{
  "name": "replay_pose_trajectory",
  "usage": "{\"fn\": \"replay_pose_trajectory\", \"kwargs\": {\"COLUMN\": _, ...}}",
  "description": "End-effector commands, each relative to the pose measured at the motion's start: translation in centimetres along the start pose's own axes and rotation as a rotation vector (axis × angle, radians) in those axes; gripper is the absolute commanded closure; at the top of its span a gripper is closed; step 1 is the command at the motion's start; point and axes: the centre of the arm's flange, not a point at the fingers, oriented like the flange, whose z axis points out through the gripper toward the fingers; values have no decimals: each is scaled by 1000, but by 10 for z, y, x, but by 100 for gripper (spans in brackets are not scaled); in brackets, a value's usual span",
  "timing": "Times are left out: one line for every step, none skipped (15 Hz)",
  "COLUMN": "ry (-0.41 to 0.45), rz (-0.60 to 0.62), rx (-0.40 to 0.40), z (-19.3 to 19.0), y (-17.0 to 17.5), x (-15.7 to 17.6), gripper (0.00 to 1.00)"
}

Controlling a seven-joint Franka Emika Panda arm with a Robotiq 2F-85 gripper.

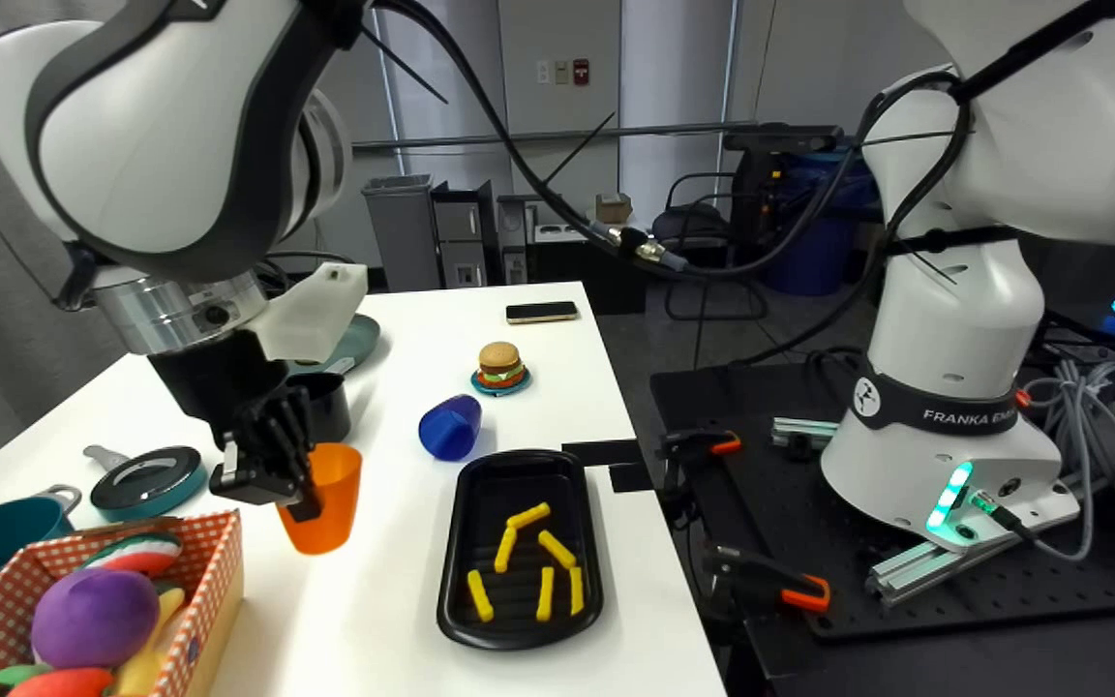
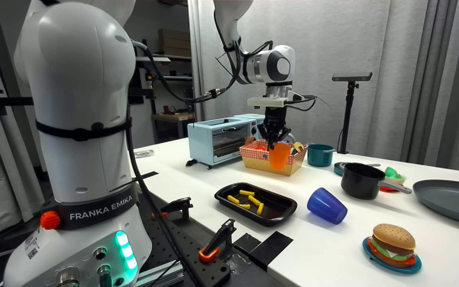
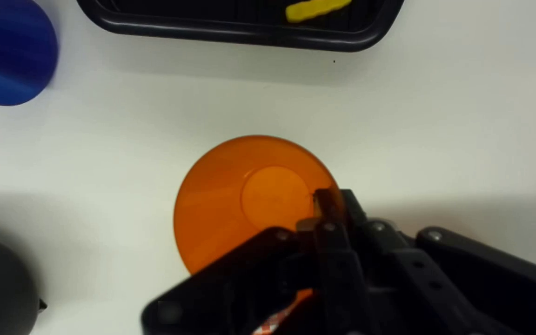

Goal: Pour the fries out of the orange cup onto the oven tray

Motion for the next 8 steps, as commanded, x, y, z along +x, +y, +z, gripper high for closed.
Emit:
{"fn": "replay_pose_trajectory", "kwargs": {"ry": 19, "rz": 14, "rx": -8, "z": 6, "y": 8, "x": 16, "gripper": 99}}
{"fn": "replay_pose_trajectory", "kwargs": {"ry": 18, "rz": 15, "rx": -7, "z": 8, "y": 9, "x": 18, "gripper": 99}}
{"fn": "replay_pose_trajectory", "kwargs": {"ry": 18, "rz": 16, "rx": -7, "z": 10, "y": 10, "x": 20, "gripper": 99}}
{"fn": "replay_pose_trajectory", "kwargs": {"ry": 18, "rz": 17, "rx": -7, "z": 11, "y": 10, "x": 22, "gripper": 99}}
{"fn": "replay_pose_trajectory", "kwargs": {"ry": 17, "rz": 18, "rx": -7, "z": 13, "y": 11, "x": 25, "gripper": 99}}
{"fn": "replay_pose_trajectory", "kwargs": {"ry": 17, "rz": 20, "rx": -7, "z": 15, "y": 12, "x": 27, "gripper": 99}}
{"fn": "replay_pose_trajectory", "kwargs": {"ry": 16, "rz": 21, "rx": -7, "z": 17, "y": 13, "x": 28, "gripper": 99}}
{"fn": "replay_pose_trajectory", "kwargs": {"ry": 15, "rz": 22, "rx": -7, "z": 19, "y": 14, "x": 30, "gripper": 99}}
